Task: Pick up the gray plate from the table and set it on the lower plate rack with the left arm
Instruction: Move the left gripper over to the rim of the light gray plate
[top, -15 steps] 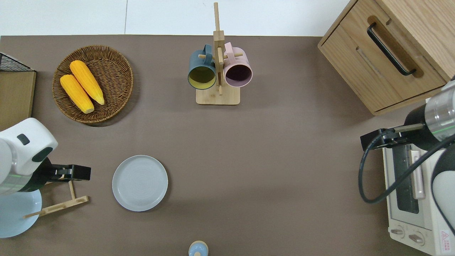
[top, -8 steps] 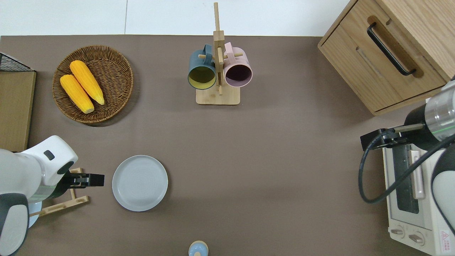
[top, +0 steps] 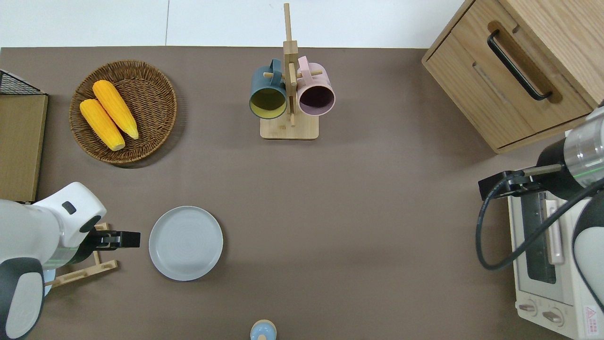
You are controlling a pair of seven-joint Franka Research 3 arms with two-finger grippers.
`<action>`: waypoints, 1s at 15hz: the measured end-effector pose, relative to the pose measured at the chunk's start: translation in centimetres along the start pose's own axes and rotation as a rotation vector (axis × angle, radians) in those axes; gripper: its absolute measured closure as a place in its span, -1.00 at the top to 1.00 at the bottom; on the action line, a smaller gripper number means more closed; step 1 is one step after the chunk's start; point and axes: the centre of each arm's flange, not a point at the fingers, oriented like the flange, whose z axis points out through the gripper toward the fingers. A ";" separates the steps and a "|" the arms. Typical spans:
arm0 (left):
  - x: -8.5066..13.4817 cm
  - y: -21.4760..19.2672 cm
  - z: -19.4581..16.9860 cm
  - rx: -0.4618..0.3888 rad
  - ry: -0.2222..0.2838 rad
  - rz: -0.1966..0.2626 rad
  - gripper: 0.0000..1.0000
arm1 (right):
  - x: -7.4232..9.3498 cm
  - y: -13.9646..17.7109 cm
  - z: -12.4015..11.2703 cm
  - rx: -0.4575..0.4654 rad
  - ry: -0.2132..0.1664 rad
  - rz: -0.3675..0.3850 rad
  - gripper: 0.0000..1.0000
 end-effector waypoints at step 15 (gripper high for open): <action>-1.0 -0.1 9.3 0.000 0.006 -0.002 0.99 | 0.0 0.0 0.0 0.000 0.000 0.000 0.97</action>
